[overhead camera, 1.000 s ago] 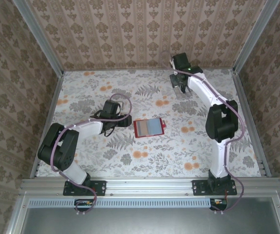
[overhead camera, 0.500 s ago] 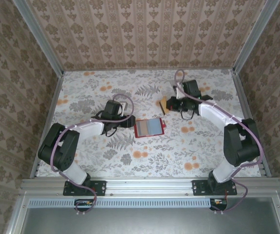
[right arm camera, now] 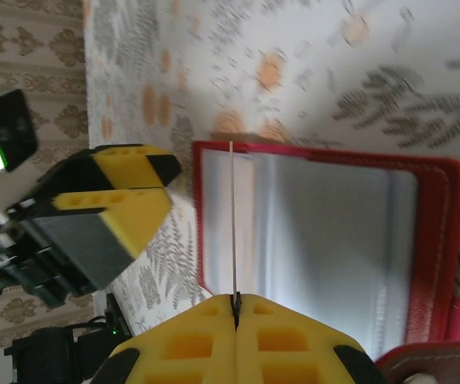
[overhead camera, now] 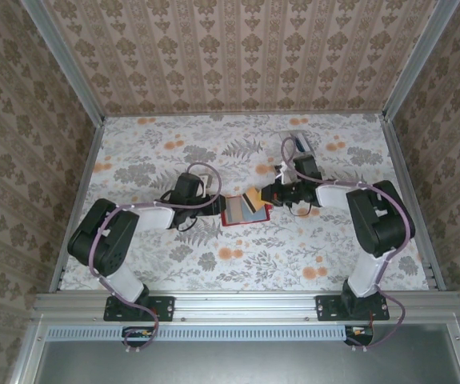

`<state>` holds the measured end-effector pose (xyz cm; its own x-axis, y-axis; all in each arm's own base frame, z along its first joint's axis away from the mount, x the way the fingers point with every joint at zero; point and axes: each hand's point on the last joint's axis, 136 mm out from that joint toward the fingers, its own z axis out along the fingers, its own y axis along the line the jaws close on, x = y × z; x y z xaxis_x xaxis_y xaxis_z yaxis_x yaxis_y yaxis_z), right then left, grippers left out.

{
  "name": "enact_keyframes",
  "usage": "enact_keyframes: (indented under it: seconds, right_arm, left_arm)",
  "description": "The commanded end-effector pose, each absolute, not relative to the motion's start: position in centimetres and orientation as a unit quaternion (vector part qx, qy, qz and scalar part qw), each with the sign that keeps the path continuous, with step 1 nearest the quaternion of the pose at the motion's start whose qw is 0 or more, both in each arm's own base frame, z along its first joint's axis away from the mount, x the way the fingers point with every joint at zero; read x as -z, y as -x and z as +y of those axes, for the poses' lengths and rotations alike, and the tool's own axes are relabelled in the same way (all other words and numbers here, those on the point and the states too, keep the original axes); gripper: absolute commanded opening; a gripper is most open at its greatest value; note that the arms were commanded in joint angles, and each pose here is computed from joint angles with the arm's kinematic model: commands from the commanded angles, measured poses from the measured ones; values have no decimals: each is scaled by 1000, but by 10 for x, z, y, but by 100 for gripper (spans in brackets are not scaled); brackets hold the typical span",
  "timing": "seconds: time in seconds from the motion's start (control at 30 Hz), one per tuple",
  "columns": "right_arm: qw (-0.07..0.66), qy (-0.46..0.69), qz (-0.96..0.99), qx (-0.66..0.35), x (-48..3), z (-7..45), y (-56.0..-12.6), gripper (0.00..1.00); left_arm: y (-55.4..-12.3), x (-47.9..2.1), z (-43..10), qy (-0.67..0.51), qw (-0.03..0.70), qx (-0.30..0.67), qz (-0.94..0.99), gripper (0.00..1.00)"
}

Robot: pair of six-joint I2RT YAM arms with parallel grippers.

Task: Put the credit cards into the card holder
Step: Insert the credit card into the card slot.

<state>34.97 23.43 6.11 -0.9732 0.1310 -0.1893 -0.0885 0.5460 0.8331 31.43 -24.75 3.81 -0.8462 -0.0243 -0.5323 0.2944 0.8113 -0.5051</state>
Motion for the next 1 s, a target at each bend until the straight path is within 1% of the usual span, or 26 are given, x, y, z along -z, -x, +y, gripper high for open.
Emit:
enact_keyframes:
  seconds: [0.0,0.07,0.13,0.17,0.27,0.5,0.67,0.83,0.97]
  right_arm:
    - [103,-4,861,-497,-52,247,-343,0]
    - [102,-9,862,-496,-48,246,-343,0]
    - [97,-9,864,-494,-45,246,-340,0]
    - [96,-9,866,-490,-43,245,-340,0]
    - [90,-10,870,-486,-37,244,-338,0]
    - [94,-19,871,-482,-31,244,-336,0]
    - [94,-21,873,-479,-27,250,-336,0]
    - [127,-39,872,-471,-29,259,-341,0]
    - [156,-42,878,-451,-28,262,-344,0]
  left_arm:
    - [-300,-40,-257,-62,259,330,906,57]
    - [-296,-47,-267,-83,257,347,898,56]
    - [-294,-44,-266,-103,256,316,908,56]
    - [-294,-42,-265,-111,257,302,911,54]
    - [-293,-42,-268,-116,254,302,912,44]
    - [-296,-38,-261,-114,253,276,920,34]
    - [-299,-34,-257,-107,251,267,924,30]
    - [-300,-31,-256,-105,248,264,926,25]
    - [-302,-31,-258,-114,244,262,927,20]
